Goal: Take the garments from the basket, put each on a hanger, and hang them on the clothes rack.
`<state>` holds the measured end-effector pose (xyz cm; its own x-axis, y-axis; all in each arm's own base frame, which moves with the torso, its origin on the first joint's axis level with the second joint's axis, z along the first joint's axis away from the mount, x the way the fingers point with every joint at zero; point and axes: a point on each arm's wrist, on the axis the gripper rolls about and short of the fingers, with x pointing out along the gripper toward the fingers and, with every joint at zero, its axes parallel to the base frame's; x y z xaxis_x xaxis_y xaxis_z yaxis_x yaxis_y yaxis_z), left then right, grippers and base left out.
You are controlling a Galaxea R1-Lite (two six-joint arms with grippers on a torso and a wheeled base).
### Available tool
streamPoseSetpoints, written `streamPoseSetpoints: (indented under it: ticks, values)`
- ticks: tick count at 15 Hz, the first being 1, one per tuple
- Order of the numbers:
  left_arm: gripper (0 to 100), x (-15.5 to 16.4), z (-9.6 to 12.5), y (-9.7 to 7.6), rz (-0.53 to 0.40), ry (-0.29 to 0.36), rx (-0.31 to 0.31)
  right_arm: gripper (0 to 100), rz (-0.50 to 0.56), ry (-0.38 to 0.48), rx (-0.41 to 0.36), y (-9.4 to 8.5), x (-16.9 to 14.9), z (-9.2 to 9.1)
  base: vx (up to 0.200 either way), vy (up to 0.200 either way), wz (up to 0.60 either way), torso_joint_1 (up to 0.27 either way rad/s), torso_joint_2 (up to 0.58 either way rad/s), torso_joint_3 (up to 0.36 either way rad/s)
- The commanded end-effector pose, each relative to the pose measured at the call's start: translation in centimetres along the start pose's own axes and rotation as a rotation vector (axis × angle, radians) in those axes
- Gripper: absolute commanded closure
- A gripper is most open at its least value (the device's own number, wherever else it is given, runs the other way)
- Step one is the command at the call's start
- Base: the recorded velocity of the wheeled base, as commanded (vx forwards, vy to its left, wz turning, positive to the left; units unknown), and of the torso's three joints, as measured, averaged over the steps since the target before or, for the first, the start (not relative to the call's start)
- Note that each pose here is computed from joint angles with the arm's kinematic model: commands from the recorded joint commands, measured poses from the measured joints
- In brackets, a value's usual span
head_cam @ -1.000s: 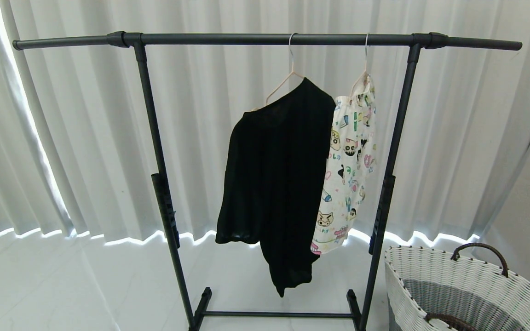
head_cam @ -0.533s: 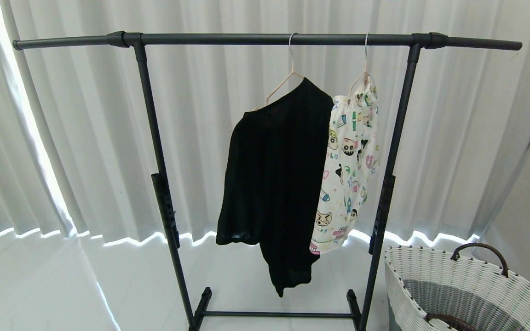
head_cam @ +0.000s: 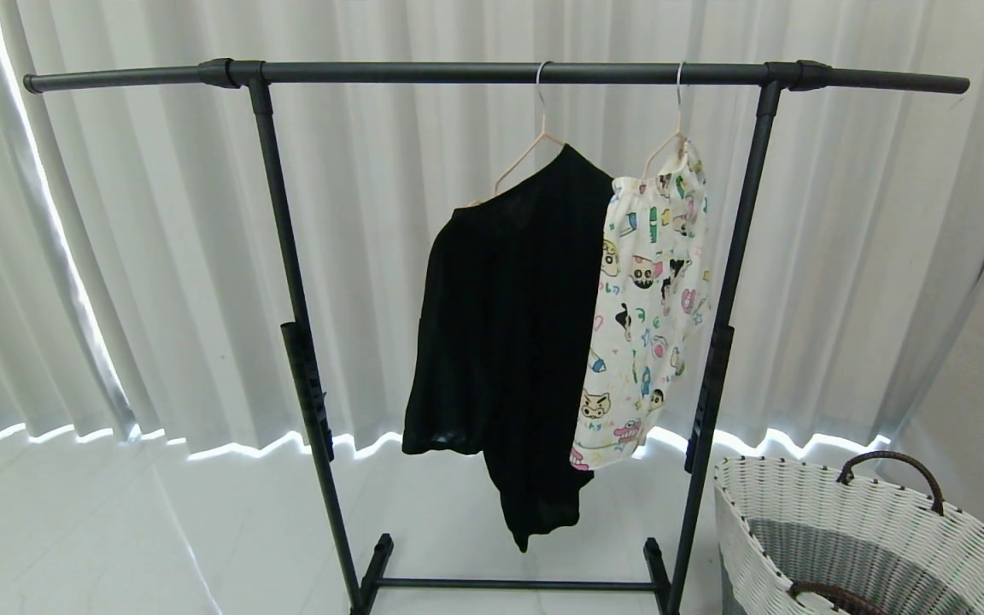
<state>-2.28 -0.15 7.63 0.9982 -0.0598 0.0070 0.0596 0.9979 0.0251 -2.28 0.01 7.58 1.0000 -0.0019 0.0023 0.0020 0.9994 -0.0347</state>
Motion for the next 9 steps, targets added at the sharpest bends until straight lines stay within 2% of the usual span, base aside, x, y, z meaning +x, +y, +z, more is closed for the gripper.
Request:
streamPoseSetpoints:
  ticks: [1, 9]
  values:
    - [0, 0.00, 0.00, 0.00, 0.000, -0.001, 0.000, 0, 0.000, -0.001, -0.001, 0.00, 0.00, 0.00, 0.000, 0.000, 0.00, 0.000, 0.00, 0.000]
    - [0, 0.00, 0.00, 0.00, 0.000, -0.001, 0.000, 0, 0.000, -0.001, -0.005, 0.00, 0.00, 0.00, 0.000, 0.000, 0.00, 0.000, 0.00, 0.000]
